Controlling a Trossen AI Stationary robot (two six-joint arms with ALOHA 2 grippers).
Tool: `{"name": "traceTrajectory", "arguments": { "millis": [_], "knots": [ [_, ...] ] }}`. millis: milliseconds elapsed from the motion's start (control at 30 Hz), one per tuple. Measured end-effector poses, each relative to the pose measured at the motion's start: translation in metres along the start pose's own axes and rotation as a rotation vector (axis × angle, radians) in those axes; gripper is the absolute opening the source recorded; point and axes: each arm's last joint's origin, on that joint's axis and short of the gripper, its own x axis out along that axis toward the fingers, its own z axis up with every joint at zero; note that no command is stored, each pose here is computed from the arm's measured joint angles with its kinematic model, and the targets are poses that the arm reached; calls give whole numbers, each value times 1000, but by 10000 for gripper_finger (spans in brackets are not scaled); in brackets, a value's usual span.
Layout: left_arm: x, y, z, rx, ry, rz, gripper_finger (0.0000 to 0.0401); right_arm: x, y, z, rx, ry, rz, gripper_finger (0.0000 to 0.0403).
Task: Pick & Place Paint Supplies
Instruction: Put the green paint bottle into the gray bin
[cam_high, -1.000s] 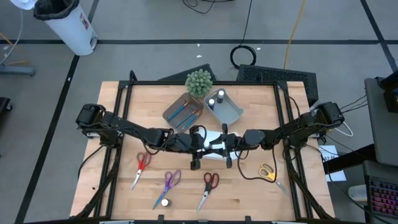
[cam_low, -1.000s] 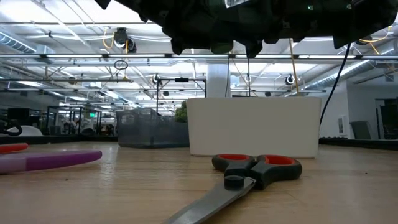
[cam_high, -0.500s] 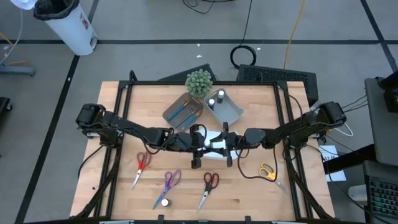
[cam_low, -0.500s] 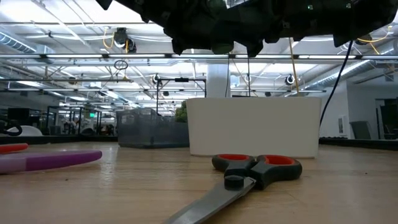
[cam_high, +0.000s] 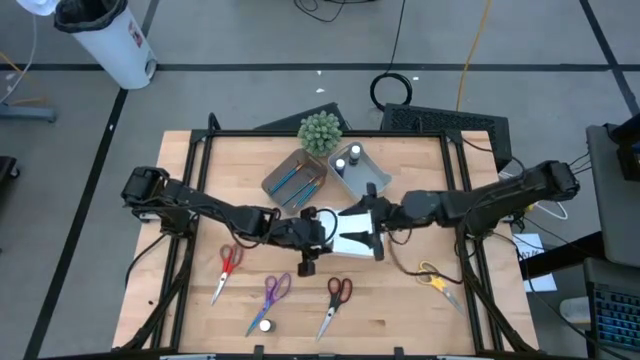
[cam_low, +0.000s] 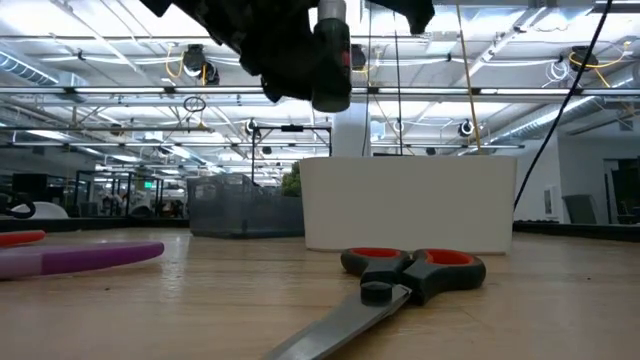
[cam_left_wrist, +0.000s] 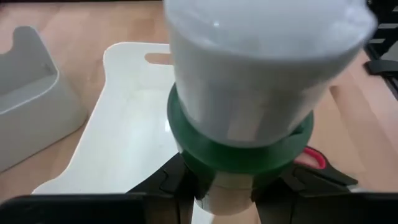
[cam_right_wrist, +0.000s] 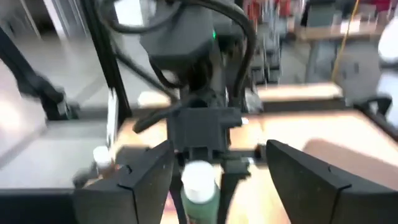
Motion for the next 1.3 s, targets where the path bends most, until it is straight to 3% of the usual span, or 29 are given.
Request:
{"name": "traceTrajectory", "arguments": {
  "millis": [233, 400, 633, 900, 1067, 1300],
  "knots": [
    [1, 6, -3, -33, 34, 19, 129, 31, 9, 47, -40, 351, -44, 241],
    [1, 8, -5, -53, 55, 25, 129, 57, 10, 46, -61, 579, -74, 234],
    [1, 8, -6, -58, 69, 27, 129, 80, 10, 26, -72, 666, -39, 244],
    [1, 8, -7, -74, 73, 29, 129, 89, 2, 21, -41, 664, -12, 239],
    [1, 8, -7, -74, 73, 30, 129, 89, -7, 22, -1, 663, -45, 201],
    [1, 8, -7, -73, 73, 33, 129, 89, -9, 21, 4, 676, -43, 113]
  ]
}}
